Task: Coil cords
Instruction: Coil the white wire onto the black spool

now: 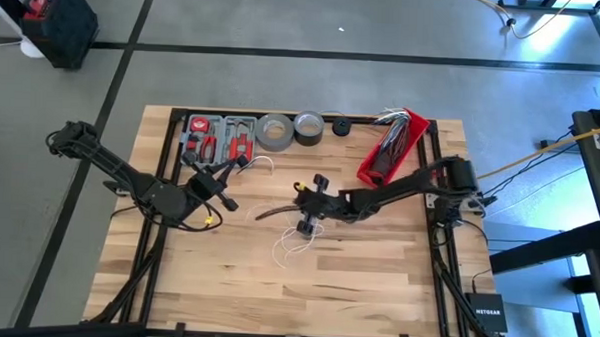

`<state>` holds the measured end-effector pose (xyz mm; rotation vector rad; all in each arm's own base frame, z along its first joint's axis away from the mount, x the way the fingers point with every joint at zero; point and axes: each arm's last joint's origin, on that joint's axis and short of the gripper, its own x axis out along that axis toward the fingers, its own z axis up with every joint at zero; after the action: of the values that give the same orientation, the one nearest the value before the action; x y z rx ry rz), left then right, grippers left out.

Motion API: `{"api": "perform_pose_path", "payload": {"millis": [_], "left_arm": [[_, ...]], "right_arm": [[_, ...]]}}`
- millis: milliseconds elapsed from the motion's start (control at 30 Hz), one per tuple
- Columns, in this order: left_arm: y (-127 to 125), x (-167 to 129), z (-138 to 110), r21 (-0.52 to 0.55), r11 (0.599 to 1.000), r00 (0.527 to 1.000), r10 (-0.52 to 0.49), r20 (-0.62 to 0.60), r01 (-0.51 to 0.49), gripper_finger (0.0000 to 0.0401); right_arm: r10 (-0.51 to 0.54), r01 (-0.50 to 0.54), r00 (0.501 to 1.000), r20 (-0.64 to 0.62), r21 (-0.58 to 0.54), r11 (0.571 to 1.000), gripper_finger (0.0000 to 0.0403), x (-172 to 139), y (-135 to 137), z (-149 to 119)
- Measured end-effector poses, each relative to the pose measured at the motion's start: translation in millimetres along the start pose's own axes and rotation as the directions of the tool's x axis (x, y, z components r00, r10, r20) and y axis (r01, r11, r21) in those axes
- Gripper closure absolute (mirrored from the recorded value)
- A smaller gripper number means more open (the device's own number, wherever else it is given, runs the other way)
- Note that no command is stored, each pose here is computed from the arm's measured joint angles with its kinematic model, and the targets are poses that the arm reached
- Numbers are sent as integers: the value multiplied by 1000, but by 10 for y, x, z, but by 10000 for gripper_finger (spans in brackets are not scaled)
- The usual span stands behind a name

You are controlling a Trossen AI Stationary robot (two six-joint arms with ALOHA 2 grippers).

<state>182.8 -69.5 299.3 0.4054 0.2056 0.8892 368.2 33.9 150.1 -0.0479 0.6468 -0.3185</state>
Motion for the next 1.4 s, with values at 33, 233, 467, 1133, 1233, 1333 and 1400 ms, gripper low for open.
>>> {"api": "perform_pose_path", "payload": {"millis": [33, 233, 467, 1133, 1233, 1333, 1400], "left_arm": [[0, 1, -1, 1, 1000, 1000, 0, 0, 0, 400], [-4, 0, -16, 18, 1000, 1000, 5, -6, -5, 400], [12, -1, -22, 26, 998, 998, 60, -27, -59, 400], [28, 6, -91, 109, 984, 987, 149, -62, -141, 400], [25, 11, -108, 121, 982, 986, 151, -63, -143, 400], [19, 10, -131, 147, 979, 987, 151, -63, -141, 400], [14, 10, -153, 164, 977, 987, 151, -63, -139, 400]], "right_arm": [[-20, 20, 1000, 12, -25, 999, 390, -106, 25, 50], [-129, 147, 973, 189, -84, 986, 393, -1054, 204, 393], [-223, 252, 873, 435, -9, 968, 397, -2386, 228, 528], [-363, 337, 779, 511, 148, 930, 398, -4372, -420, 1703], [-363, 341, 779, 512, 140, 929, 400, -4524, -527, 1859], [-369, 347, 779, 506, 141, 927, 400, -4614, -608, 1940], [-371, 354, 780, 505, 133, 926, 400, -4630, -629, 1950]]}}
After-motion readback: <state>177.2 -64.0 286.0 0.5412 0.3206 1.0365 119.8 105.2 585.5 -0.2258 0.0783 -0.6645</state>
